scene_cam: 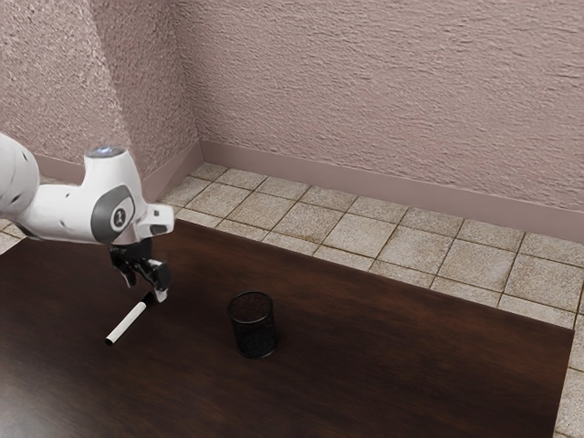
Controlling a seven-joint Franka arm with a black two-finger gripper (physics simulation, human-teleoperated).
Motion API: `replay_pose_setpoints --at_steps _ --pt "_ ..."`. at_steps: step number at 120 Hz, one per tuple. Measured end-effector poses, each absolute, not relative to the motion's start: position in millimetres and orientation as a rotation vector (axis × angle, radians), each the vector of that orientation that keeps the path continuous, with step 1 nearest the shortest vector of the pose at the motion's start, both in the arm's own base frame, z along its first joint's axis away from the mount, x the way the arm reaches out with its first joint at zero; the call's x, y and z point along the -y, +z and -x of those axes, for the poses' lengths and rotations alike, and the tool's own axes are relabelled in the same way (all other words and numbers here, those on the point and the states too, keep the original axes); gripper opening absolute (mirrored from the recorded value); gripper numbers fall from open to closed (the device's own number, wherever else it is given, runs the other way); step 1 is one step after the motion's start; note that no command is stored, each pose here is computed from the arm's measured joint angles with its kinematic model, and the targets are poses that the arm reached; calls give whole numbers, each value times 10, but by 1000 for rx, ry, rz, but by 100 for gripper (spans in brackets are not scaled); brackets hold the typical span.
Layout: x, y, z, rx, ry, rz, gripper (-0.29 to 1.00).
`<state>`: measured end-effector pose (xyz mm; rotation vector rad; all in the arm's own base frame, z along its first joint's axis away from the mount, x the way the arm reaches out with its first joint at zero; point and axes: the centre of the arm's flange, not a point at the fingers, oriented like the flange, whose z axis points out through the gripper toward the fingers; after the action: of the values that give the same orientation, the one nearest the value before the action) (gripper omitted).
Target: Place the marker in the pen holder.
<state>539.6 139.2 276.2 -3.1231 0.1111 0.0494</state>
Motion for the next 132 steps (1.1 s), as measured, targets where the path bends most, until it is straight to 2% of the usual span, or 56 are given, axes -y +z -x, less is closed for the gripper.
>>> replay_pose_setpoints --at_steps 73,132 --pt "-1685 2475 -5375 -93 68 3098 68" --pt "-1570 2356 -5517 -157 37 3092 68"
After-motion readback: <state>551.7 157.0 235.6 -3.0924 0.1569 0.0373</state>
